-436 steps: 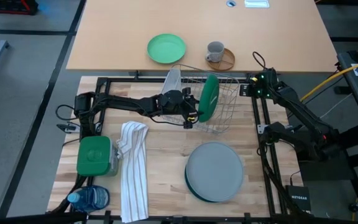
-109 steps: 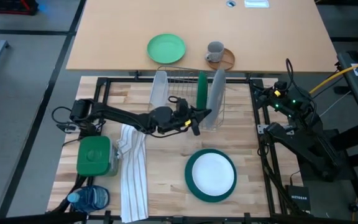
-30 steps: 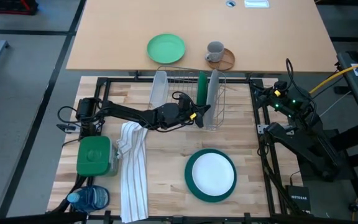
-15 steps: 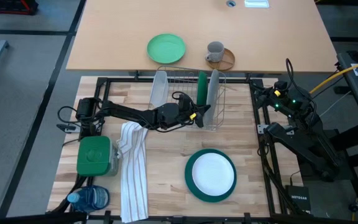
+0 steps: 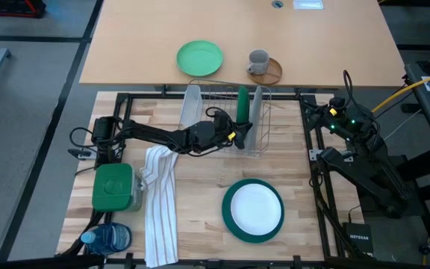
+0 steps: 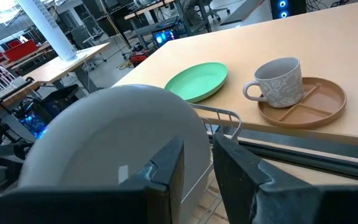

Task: Sort dishes
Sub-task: Put the gray plate in the dish rack, then put the white plate in the dish rack

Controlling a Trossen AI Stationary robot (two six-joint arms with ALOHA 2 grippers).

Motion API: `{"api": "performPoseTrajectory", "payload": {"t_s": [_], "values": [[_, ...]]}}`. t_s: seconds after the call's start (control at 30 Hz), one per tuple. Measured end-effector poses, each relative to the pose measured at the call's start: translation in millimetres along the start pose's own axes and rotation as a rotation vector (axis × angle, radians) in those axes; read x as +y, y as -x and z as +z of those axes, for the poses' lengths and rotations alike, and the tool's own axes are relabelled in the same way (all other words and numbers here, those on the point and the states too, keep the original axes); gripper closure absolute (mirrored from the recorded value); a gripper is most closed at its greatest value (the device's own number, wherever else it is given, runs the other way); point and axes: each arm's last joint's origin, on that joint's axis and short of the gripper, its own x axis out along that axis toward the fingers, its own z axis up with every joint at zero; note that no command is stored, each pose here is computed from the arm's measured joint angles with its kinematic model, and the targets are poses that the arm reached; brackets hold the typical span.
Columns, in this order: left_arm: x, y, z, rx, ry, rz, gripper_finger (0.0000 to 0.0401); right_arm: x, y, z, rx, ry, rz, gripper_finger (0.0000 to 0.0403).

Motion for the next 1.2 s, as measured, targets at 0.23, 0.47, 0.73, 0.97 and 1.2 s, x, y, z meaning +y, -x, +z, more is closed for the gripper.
{"api": "performPoseTrajectory", "payload": {"t_s": [0.23, 0.47, 0.73, 0.97, 1.2], "values": [[-1.3, 0.5, -0.1, -0.001, 0.004, -0.009, 0.0323, 0.0, 0.0, 0.0, 0.0, 0.0, 0.0, 0.0314], [-3.5, 1.6, -1.6, 0.001, -0.004, -0.015, 0.0304, -2.1, 0.2, -5.1, 0.053, 0.012, -0.022, 0.0314], [-26.1, 11.7, -7.4, -0.018, -0.22, -0.155, 0.0312, -4.4, 0.7, -10.9, 0.113, 0.014, -0.045, 0.0314], [-54.6, 30.9, -31.4, 0.098, -0.493, -0.436, 0.0313, -6.0, 1.7, -16.8, 0.178, 0.008, -0.048, 0.0314], [-72.1, 58.3, -70.8, 0.339, -0.717, -0.625, 0.0313, -7.7, 3.9, -25.9, 0.288, -0.01, -0.032, 0.0314]]}}
